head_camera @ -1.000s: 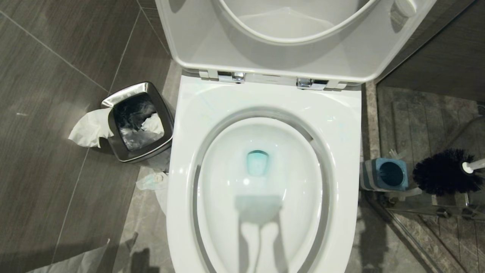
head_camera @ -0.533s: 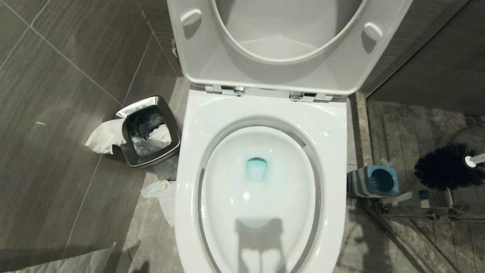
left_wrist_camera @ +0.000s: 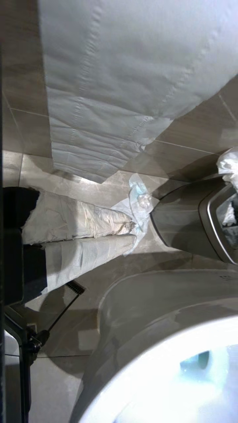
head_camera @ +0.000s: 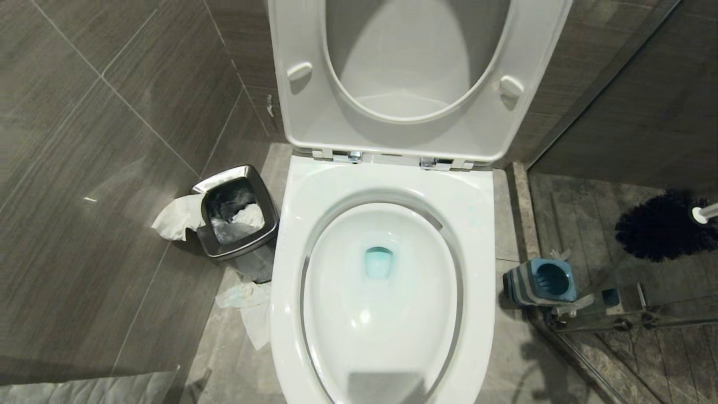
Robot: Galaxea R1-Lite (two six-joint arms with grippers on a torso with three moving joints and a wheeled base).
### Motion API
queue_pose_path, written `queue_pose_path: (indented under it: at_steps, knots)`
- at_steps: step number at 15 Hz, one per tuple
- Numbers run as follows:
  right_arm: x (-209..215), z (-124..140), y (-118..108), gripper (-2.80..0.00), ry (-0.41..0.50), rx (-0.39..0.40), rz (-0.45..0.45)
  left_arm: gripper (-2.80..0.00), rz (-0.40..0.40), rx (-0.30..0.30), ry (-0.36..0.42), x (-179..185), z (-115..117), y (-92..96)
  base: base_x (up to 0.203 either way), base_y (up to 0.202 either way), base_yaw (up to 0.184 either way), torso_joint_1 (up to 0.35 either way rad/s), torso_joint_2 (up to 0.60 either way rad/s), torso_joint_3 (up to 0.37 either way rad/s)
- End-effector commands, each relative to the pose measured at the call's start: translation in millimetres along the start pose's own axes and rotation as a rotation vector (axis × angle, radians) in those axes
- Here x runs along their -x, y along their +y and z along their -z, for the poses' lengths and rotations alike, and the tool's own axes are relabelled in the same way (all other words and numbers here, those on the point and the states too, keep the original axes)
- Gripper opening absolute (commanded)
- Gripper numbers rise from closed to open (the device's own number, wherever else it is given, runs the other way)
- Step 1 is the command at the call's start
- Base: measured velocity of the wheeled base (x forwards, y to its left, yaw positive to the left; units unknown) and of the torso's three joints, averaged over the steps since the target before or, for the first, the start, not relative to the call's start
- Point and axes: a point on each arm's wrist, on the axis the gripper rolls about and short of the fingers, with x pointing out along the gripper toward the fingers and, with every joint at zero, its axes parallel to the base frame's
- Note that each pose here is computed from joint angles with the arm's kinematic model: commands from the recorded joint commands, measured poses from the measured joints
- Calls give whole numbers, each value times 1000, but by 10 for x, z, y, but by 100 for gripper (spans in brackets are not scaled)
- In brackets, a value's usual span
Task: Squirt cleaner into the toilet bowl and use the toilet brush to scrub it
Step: Scrub the toilet bowl
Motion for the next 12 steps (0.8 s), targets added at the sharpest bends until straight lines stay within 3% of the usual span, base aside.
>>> queue_pose_path:
  at_steps: [1, 5, 12]
  knots:
    - [-96, -74, -30, -280, 3, -16, -6, -280, 0, 2, 4, -2, 10, 0, 0, 0, 0, 2, 6, 196]
    - [-243, -143, -67, -280, 21, -30, -55, -280, -1, 2, 4, -2, 10, 0, 0, 0, 0, -2, 1, 199]
    - [-768, -123, -52, -280, 190, -94, -253, -280, -1, 2, 4, -2, 10, 0, 0, 0, 0, 1, 0, 188]
